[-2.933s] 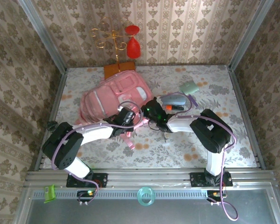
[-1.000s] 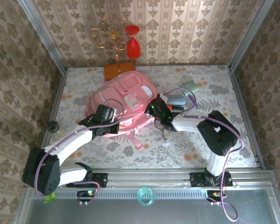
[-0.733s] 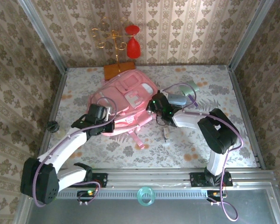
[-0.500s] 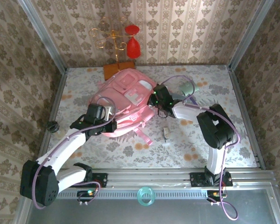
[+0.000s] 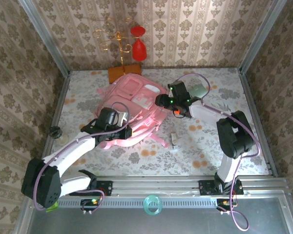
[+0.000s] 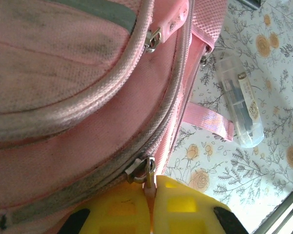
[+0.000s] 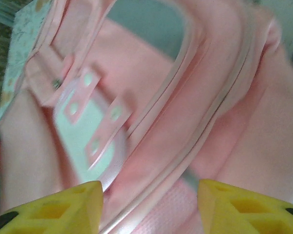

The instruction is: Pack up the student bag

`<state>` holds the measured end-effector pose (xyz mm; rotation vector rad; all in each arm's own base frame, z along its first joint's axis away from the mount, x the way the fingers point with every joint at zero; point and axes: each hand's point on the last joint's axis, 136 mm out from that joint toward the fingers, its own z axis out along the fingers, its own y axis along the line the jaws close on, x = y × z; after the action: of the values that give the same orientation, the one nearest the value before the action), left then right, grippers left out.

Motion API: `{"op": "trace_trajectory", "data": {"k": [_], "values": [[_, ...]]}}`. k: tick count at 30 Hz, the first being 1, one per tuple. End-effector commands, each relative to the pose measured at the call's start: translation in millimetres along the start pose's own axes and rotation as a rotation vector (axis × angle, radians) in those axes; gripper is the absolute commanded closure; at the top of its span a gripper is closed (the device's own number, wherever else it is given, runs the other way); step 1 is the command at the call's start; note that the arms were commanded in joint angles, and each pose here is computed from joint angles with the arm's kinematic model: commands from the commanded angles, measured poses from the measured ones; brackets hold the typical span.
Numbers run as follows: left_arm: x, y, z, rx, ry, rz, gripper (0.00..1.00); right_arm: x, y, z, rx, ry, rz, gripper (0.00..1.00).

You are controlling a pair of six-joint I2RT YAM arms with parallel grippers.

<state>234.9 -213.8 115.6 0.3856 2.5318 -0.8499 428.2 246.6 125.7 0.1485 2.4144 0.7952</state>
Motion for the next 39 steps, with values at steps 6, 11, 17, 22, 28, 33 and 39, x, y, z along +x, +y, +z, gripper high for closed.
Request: {"op": "trace_trajectory", "data": {"k": [6, 11, 17, 22, 28, 33, 39], "values": [[-29, -27, 1, 0.059, -0.083, 0.071, 1.0, 68, 38, 9, -0.122, 0.15, 0.198, 0.37], [-26, -32, 2, 0.065, -0.076, 0.097, 1.0, 64, 32, 23, -0.097, 0.109, 0.254, 0.39], [-19, -34, 0, 0.071, -0.064, 0.129, 1.0, 44, 20, 33, -0.082, 0.012, 0.308, 0.64], [-11, -19, -6, -0.009, -0.028, 0.161, 1.0, 23, 1, 30, -0.036, -0.035, 0.277, 0.94], [-5, 0, -18, -0.092, -0.003, 0.153, 1.0, -3, -24, 28, 0.014, -0.001, 0.17, 1.0], [-6, -2, -32, -0.078, -0.012, 0.142, 1.0, -21, -45, 41, 0.006, 0.082, 0.151, 1.0], [-12, -42, -41, 0.152, -0.068, 0.147, 1.0, -48, -59, 41, -0.007, 0.078, 0.158, 0.86]]}}
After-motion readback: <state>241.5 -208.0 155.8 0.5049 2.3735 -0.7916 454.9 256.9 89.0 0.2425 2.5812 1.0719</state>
